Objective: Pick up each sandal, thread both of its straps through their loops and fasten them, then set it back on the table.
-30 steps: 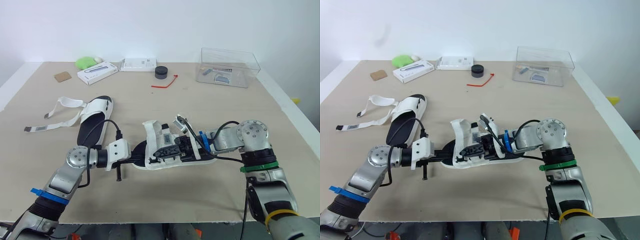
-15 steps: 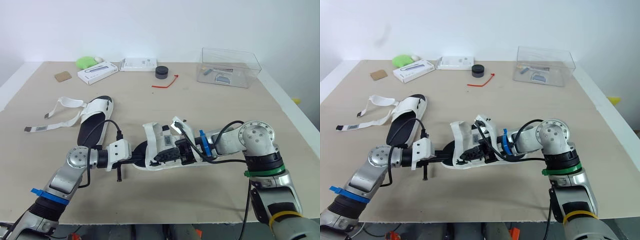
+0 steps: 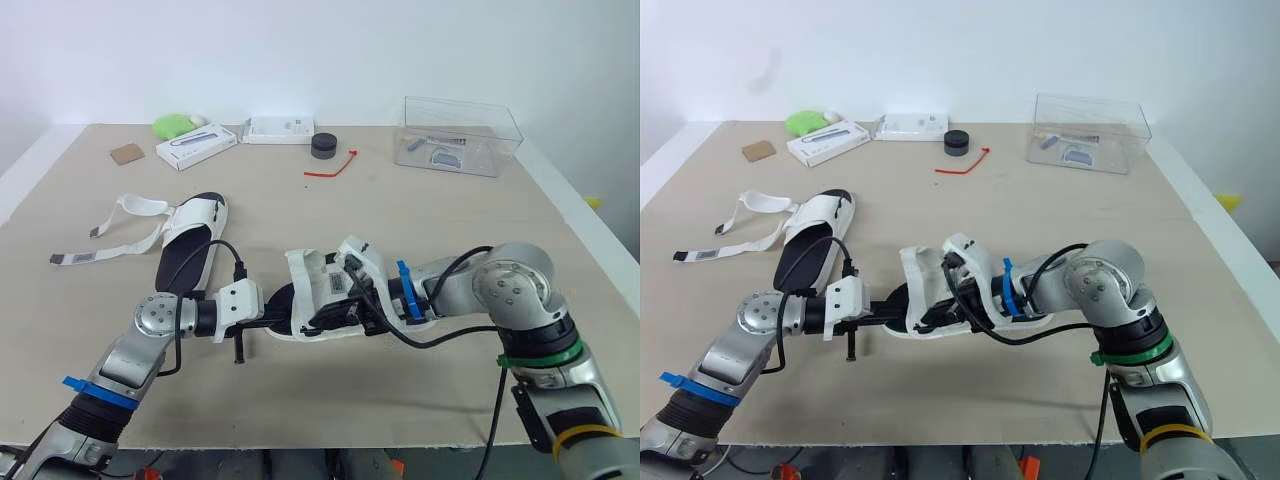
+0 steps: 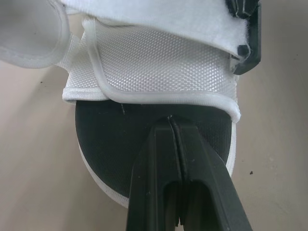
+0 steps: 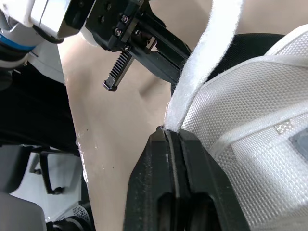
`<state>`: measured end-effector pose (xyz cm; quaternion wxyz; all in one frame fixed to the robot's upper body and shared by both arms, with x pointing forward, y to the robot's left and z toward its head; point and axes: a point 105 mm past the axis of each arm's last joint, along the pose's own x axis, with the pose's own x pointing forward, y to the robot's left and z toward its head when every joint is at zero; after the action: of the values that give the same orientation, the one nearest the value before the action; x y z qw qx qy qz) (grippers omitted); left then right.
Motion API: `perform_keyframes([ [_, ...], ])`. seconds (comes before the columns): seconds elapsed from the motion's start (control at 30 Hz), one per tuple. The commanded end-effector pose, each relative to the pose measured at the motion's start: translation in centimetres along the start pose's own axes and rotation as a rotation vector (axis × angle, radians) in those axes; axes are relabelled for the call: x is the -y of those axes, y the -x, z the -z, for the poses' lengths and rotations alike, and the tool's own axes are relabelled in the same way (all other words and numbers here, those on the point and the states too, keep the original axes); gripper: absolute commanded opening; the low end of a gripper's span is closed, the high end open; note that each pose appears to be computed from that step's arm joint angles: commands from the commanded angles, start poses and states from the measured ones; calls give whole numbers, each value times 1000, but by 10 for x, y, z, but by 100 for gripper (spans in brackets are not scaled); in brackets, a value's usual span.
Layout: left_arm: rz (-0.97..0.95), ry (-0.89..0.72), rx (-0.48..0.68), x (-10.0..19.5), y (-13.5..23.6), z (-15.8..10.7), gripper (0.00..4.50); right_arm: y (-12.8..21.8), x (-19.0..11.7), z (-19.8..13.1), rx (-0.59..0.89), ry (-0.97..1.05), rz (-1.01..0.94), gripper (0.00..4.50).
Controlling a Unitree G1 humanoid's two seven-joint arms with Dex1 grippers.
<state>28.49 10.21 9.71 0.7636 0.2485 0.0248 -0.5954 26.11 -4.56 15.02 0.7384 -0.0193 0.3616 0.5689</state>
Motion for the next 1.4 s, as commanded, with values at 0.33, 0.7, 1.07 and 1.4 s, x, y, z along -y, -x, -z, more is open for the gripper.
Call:
perform_keyframes([
  [0.33,46,79,-99,14,-4,29,0,16,10,-55,134,-12,0,310],
  [0.7,42,79,-104,15,-1,29,0,0,29,-52,94,-72,10,310],
  [1.07,34,88,-104,17,2,29,0,1,18,-48,79,-11,-17,14],
  [1.4,35,89,-109,16,3,31,0,-2,7,-7,55,14,25,14],
])
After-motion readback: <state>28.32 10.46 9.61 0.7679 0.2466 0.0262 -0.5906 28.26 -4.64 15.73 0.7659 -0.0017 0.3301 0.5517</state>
